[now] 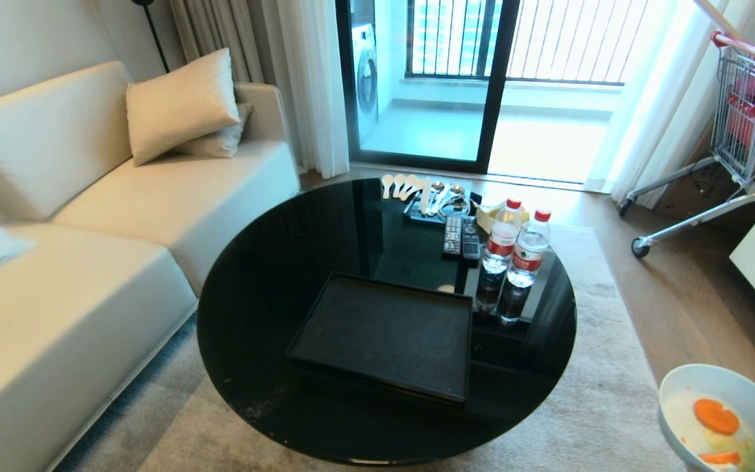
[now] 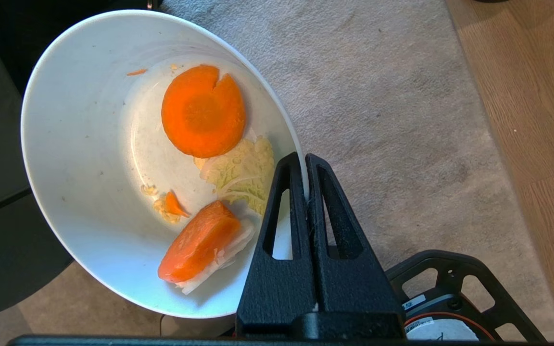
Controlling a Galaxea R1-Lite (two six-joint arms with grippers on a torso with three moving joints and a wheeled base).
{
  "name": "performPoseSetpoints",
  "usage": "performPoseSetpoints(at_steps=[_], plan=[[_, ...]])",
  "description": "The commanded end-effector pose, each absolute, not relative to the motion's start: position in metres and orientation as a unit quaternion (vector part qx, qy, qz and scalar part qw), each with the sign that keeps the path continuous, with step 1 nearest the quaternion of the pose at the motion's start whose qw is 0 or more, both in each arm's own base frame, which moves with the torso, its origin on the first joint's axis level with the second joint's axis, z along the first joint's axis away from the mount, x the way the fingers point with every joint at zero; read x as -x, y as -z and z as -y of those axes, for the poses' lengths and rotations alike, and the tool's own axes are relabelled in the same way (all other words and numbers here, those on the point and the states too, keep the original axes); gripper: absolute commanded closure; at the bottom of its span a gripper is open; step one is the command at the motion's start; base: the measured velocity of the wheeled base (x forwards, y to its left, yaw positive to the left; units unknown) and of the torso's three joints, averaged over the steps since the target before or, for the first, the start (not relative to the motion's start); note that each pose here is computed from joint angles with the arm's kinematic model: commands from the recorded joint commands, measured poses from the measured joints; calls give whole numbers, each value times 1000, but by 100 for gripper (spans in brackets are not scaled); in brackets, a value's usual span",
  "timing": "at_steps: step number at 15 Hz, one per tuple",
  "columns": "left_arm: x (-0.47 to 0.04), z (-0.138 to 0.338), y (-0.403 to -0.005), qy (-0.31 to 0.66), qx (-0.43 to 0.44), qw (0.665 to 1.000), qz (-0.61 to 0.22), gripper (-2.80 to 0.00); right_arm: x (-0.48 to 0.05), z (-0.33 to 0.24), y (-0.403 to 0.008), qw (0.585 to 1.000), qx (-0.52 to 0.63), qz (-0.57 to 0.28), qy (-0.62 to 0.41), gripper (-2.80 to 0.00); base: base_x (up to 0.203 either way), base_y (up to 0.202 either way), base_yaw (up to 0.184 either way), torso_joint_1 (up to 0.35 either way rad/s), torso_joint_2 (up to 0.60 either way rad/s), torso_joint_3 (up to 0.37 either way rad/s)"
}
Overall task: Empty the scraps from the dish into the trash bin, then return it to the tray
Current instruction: Move the bowl over the trash can
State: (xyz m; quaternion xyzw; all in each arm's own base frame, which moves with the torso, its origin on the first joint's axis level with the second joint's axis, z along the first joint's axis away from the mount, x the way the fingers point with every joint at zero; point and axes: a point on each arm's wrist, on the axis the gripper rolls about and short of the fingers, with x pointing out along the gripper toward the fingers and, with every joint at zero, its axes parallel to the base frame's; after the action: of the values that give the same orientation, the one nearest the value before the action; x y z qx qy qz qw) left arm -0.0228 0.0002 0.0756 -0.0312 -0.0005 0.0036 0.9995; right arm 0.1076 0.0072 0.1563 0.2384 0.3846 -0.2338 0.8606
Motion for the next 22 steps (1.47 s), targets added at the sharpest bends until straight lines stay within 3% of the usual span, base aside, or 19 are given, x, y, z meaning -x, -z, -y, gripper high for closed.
performPoseSetpoints(at_steps=[1,4,13,22], plan=[[23,0,-76,-4,31,999,1,0,-108,-7,-156,859,-238,-386,236,0,0,0,0,0,0,0],[23,0,-76,-4,32,999,1,0,-108,-7,-156,860,-238,-386,236,0,-30,0,1,-1,-2,4],[23,0,-76,-4,32,999,1,0,-110,-7,-157,859,-236,-386,238,0,-170,0,-1,-1,0,3],[23,0,-76,-4,32,999,1,0,-112,-7,-159,867,-217,-387,228,0,0,0,0,0,0,0]])
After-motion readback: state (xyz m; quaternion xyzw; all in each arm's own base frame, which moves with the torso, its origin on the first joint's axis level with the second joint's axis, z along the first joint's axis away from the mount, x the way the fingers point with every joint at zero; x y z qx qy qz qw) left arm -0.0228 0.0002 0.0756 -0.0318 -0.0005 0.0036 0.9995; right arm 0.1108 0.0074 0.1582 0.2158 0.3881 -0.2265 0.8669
